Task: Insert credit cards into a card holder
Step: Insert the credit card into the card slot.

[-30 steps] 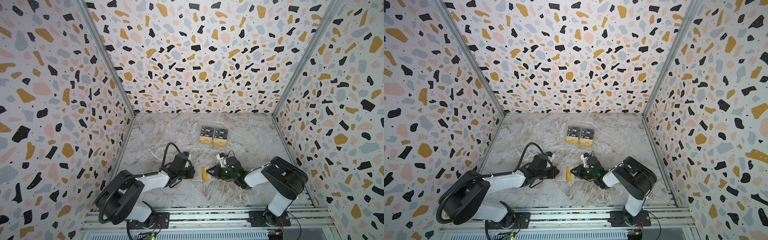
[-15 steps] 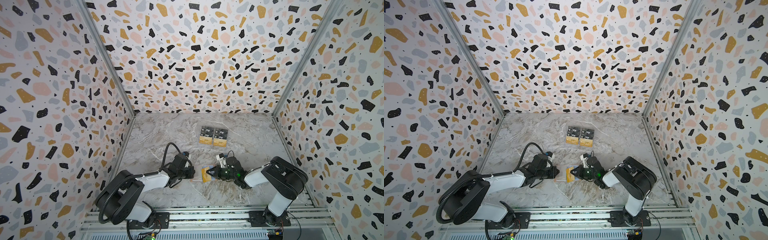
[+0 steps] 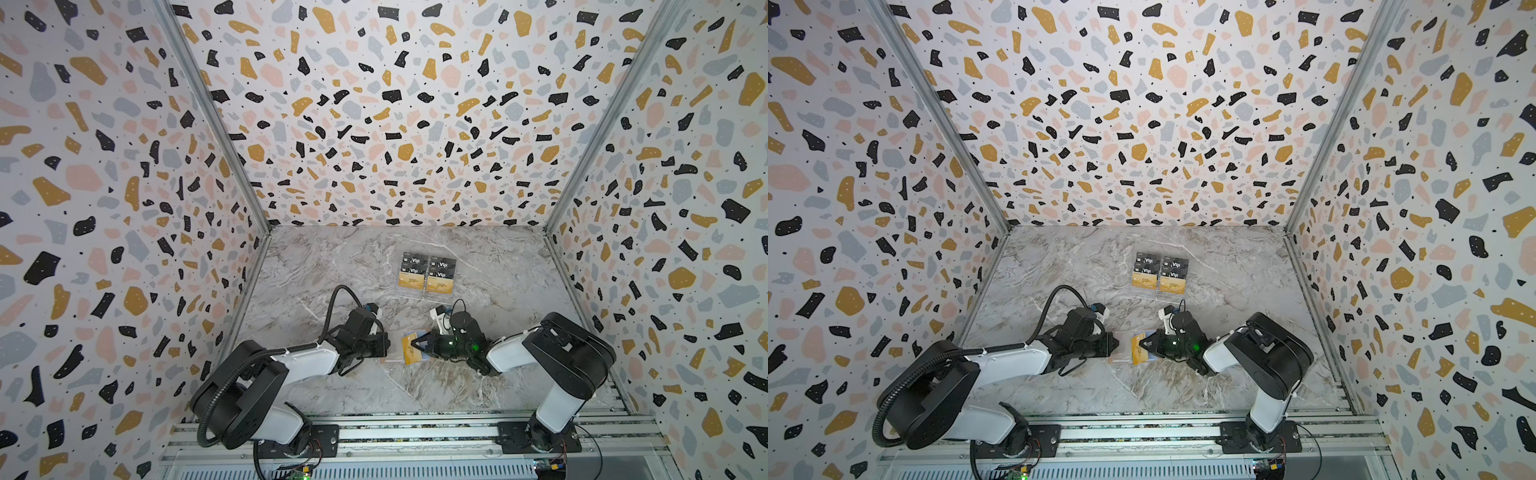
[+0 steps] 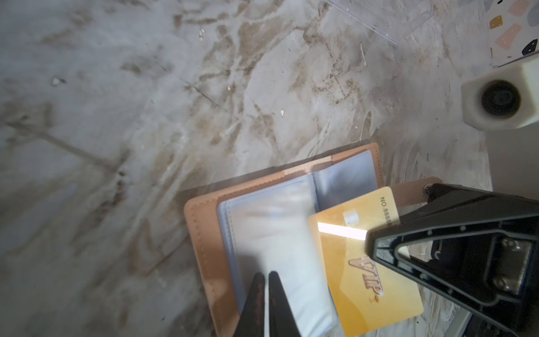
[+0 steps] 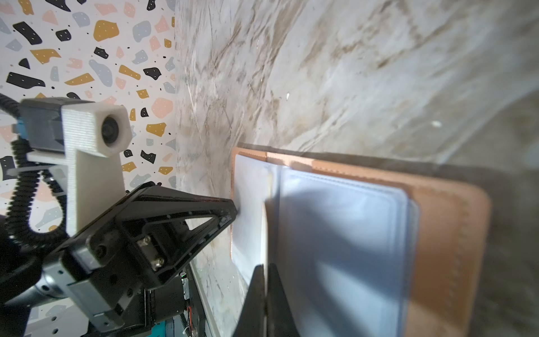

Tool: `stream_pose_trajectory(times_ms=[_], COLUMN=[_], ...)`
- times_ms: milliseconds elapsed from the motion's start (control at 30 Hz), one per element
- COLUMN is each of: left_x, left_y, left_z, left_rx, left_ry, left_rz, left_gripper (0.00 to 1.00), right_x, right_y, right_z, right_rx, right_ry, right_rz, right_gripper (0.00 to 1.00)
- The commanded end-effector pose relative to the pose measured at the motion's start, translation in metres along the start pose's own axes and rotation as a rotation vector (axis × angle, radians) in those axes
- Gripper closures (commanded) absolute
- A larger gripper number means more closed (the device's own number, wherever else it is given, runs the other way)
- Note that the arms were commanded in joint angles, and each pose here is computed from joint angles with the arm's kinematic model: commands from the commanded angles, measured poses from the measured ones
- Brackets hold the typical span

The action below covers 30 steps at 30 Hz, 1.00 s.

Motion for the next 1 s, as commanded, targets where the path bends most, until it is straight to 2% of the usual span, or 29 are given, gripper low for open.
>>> stream_pose_trajectory(times_ms=[0, 967], left_x=[0.0054, 0.0064], left_y=[0.0001, 0.0005], left_z=[-0.0107, -0.0126], left_rx=[0.050, 0.064], left_ry=[0.006, 0.004], left_rz=[0.036, 0.041], left_gripper=[0.90, 0.90], right_x=[0.0056, 0.0051], right_y=[-0.0046, -0.0122], right_z=[0.0010, 0.0069], right_rx=[0.012, -0.039], right_ry=[0.023, 0.086], right_rz=[0.023, 0.100], right_gripper=[1.00, 1.00])
Point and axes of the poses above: each gripper's point midway between its finger pads, its own y axis back along the fingers, its own x axis along the line the jaws close on, z = x × y, the point moved 6 cm from there along y, back along the fingers, and after that the axes turned 3 degrees about -y, right-handed, at the moved point
